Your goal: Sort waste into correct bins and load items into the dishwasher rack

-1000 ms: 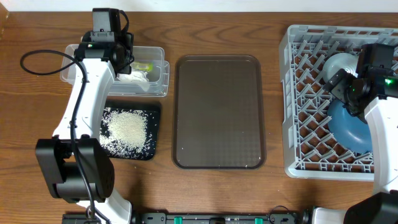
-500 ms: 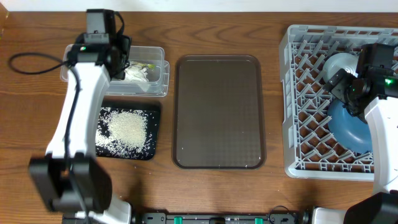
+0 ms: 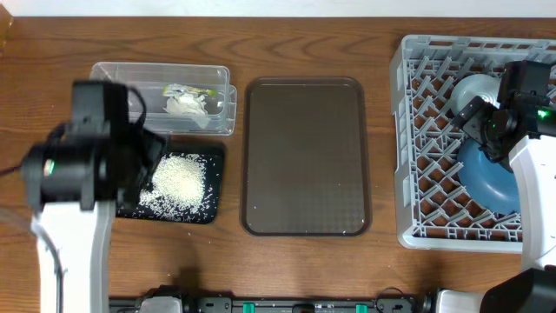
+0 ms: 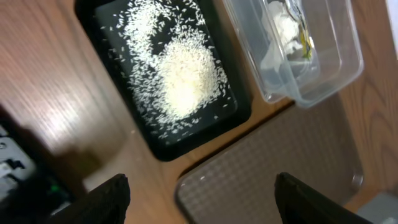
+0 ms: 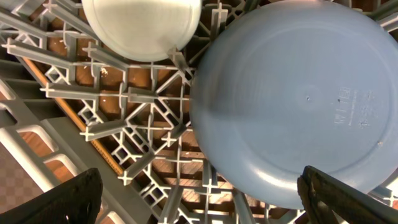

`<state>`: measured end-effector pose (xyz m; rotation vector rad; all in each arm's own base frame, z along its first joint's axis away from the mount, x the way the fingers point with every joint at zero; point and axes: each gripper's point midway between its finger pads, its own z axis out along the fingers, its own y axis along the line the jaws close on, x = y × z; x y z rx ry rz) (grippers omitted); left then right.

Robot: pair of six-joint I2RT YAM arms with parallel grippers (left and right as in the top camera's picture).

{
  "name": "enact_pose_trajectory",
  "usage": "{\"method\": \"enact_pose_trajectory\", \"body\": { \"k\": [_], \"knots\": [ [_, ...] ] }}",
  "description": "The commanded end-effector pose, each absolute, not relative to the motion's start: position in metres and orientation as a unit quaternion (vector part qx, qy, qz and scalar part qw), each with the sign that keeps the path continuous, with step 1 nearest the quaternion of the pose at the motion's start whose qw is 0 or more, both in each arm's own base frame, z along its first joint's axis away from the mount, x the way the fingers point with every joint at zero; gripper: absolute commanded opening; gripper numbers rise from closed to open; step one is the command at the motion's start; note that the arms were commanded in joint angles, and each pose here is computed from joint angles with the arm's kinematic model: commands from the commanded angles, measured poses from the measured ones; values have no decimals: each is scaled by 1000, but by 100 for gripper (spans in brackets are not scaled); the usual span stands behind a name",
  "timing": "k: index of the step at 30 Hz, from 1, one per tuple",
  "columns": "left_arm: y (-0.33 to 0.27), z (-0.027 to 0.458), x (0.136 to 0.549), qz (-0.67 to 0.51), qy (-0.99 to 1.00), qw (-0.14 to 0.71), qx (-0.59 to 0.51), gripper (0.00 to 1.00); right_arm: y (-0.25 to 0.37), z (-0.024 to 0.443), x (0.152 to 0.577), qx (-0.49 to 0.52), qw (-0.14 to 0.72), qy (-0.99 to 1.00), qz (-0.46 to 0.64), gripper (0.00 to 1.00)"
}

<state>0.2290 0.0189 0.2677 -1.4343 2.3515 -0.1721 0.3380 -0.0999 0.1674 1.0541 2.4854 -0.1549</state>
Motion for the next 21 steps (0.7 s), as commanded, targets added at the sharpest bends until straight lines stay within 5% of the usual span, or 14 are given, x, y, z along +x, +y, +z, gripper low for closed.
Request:
{"method": "enact_pose_trajectory", "body": {
  "k": [1,4,16,21],
  "knots": [
    [20,281,196,-71,840,227,-487,78,-106,174,337,382,226,894,-63,99],
    [19,290,163,-80,836,244,-485,88,-106,174,337,382,226,894,-63,99],
    [18,310,96,-127,807,329,-474,90,-106,174,337,382,226,894,-63,99],
    [17,297,73,-111,818,300,-478,91,-106,174,337,382,226,894,-63,99]
  ]
}}
